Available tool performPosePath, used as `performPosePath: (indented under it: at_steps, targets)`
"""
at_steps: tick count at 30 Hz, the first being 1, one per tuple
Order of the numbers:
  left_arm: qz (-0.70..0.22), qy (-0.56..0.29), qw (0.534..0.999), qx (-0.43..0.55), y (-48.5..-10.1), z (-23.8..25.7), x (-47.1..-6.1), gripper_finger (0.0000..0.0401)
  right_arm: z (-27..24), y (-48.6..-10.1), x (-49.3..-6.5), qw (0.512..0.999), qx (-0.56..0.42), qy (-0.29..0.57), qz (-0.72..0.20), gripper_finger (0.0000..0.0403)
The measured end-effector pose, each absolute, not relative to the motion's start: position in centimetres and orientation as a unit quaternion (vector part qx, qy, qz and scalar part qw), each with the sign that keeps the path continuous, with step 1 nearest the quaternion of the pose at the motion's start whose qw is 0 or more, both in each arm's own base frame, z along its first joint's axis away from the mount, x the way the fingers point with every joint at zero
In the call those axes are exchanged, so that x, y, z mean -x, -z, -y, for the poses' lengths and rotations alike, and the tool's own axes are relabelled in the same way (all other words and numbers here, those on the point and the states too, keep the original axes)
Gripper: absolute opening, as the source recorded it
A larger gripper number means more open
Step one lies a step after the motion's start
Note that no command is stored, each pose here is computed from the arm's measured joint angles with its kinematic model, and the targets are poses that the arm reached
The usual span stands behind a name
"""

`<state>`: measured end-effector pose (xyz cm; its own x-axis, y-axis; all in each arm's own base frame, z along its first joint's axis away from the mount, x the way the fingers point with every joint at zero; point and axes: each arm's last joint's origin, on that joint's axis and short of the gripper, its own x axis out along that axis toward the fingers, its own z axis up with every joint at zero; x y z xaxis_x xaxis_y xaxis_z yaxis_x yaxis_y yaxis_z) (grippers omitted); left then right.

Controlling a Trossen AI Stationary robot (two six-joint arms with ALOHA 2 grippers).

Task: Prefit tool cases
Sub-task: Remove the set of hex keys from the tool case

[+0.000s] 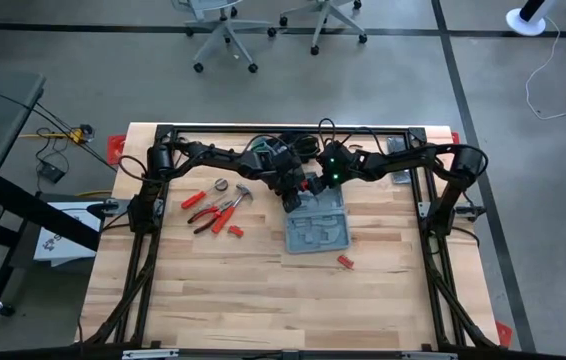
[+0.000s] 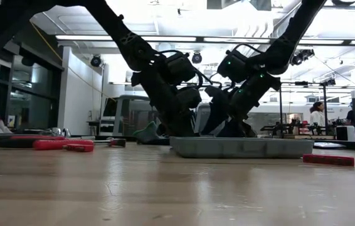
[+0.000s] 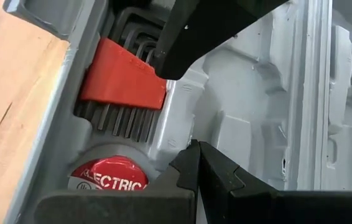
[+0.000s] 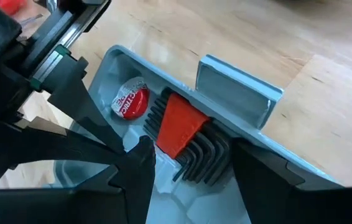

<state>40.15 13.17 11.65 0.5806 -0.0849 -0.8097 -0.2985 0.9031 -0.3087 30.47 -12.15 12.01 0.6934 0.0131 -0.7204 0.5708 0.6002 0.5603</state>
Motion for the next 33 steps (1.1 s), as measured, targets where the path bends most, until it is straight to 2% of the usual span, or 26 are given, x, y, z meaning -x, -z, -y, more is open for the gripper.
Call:
performPosePath:
  at_steps: [5, 8, 11, 16, 19, 22, 25, 27, 33]
  targets:
    - [-0.456, -0.063, 0.862, 0.211, -11.6, -13.1, -40.1, 0.0, 12.1, -12.1, -30.5, 0.824, -0.416, 0.162, -0.349, 0.0197]
    - [-0.459, -0.062, 0.86, 0.212, -11.6, -13.1, -40.1, 0.0, 12.1, -12.0, -30.5, 0.821, -0.42, 0.162, -0.352, 0.0183]
    - [-0.46, -0.061, 0.86, 0.213, -11.6, -13.1, -40.0, 0.0, 12.1, -11.9, -30.4, 0.813, -0.427, 0.17, -0.359, 0.0135]
    - [-0.464, -0.06, 0.857, 0.215, -11.6, -13.1, -40.0, 0.0, 12.1, -11.8, -30.4, 0.813, -0.428, 0.173, -0.356, 0.0019]
    - [-0.463, -0.058, 0.857, 0.216, -11.6, -13.1, -40.0, 0.0, 12.1, -12.1, -30.7, 0.82, -0.435, 0.148, -0.341, 0.0019]
    - [-0.444, -0.078, 0.87, 0.199, -11.8, -13.5, -40.4, 0.0, 11.6, -13.2, -31.4, 0.83, -0.452, 0.052, -0.322, 0.0012]
    - [-0.442, -0.102, 0.87, 0.195, -11.8, -14.1, -40.3, 0.0, 11.1, -13.2, -31.7, 0.824, -0.469, 0.009, -0.318, 0.0002]
    - [-0.442, -0.104, 0.867, 0.206, -11.8, -14.2, -40.2, 0.0, 11.4, -14.0, -31.9, 0.834, -0.467, 0.014, -0.294, 0.0001]
    - [-0.452, -0.08, 0.853, 0.248, -12.4, -14.2, -39.5, 0.0, 11.2, -15.1, -30.9, 0.835, -0.452, 0.034, -0.312, 0.0]
